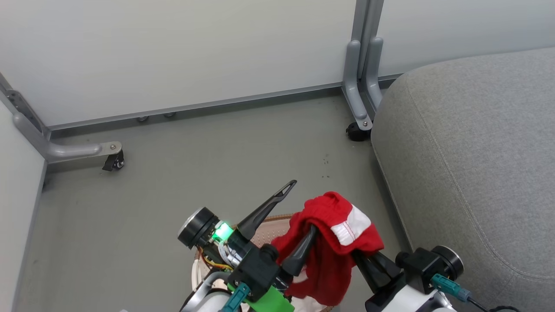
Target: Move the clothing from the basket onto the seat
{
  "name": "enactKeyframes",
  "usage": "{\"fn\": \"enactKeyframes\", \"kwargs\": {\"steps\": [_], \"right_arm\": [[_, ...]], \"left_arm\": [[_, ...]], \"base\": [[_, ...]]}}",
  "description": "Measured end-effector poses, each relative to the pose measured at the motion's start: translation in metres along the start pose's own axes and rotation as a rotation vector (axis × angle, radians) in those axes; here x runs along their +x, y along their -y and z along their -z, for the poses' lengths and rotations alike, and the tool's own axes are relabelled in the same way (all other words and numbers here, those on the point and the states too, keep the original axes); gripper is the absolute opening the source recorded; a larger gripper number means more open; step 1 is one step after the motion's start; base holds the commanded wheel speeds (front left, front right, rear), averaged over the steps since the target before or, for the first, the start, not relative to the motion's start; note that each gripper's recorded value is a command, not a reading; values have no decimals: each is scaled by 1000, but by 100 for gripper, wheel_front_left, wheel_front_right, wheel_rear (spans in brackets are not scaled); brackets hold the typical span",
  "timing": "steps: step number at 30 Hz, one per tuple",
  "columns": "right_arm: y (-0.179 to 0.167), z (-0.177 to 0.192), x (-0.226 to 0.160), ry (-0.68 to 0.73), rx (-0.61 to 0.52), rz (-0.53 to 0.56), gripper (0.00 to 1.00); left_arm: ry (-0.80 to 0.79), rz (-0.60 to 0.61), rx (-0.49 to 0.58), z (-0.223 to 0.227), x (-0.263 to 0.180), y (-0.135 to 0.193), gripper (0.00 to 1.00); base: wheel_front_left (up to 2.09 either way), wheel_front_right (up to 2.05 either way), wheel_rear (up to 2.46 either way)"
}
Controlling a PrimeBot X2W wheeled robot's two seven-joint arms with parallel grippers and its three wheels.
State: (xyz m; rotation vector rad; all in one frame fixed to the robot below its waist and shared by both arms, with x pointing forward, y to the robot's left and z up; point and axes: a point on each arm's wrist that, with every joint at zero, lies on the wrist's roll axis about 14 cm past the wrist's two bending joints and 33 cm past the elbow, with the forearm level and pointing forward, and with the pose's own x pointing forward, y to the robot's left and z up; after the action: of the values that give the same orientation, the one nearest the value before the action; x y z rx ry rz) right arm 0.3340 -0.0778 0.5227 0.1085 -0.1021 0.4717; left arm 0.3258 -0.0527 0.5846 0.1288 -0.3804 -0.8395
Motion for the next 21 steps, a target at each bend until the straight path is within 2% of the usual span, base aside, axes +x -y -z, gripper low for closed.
{"fn": "enactKeyframes", "kwargs": {"steps": [8,21], "right_arm": [[0,0,1,1,4,0,0],[30,-8,-5,24,6,101,0]], "left_arm": [[-11,-6,-15,4,-1,-1,100],[-27,41,-52,15,6,8,100]], "base": [[0,0,0],[0,0,0]]}}
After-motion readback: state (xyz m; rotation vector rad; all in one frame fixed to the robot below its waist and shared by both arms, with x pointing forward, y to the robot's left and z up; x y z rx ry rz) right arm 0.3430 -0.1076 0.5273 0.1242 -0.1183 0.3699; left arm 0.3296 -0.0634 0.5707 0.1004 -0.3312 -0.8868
